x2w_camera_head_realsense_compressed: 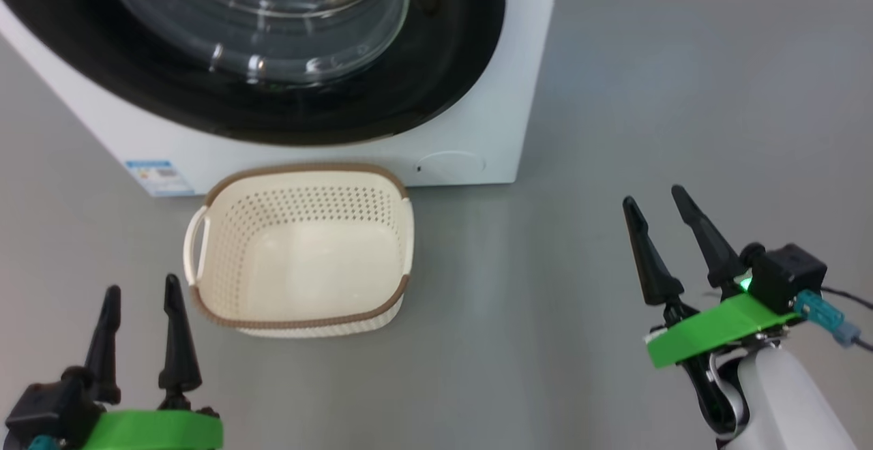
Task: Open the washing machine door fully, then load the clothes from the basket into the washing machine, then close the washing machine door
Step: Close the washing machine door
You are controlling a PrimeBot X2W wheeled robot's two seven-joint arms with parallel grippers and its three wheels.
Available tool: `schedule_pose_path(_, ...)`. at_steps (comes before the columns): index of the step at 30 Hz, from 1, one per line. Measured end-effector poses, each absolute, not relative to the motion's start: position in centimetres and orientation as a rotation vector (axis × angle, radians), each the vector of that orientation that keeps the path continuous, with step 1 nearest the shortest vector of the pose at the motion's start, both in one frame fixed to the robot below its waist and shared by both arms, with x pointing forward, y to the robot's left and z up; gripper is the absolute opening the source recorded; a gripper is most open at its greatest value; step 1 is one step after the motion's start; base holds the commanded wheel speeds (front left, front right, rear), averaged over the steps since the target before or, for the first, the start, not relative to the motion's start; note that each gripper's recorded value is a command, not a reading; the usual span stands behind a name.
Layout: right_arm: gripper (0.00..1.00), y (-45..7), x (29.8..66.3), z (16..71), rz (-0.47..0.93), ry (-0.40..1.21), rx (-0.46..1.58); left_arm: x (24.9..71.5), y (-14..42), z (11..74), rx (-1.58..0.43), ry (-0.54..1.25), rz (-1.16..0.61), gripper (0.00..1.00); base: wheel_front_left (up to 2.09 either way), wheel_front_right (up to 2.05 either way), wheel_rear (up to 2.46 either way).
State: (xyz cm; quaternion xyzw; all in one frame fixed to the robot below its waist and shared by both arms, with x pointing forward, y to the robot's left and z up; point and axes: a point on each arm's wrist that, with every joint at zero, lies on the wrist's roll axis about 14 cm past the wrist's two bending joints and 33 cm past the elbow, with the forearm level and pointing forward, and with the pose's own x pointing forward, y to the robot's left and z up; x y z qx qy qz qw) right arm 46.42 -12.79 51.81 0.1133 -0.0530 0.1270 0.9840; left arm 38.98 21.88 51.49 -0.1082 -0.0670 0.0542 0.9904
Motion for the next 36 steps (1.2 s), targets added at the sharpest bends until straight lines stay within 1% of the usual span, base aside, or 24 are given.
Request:
schedule_pose_path(2, 1.00, -13.8, 45.1, 52.2, 0.230, -0.117, 0.195, 38.7, 21.2, 51.6, -0.222, -0.135, 0.086, 1.00, 0.00, 0.00, 0.00)
schedule_pose_path(11, 1.00, -16.4, 41.0, 52.4, 0.143, -0.126, 0.183, 36.6, 20.5, 51.2, -0.216, -0.115, 0.061, 1.00, 0.00, 0.00, 0.00)
schedule_pose_path(19, 1.00, -17.7, 37.7, 52.8, 0.093, -0.145, 0.150, 34.1, 20.4, 50.9, -0.196, -0.098, 0.055, 1.00, 0.00, 0.00, 0.00)
schedule_pose_path(25, 1.00, -17.9, 37.2, 53.6, 0.078, -0.170, 0.143, 33.3, 20.3, 50.8, -0.185, -0.093, 0.051, 1.00, 0.00, 0.00, 0.00)
schedule_pose_path(36, 1.00, -17.8, 37.1, 53.4, 0.078, -0.164, 0.144, 32.7, 20.7, 50.6, -0.177, -0.088, 0.063, 1.00, 0.00, 0.00, 0.00)
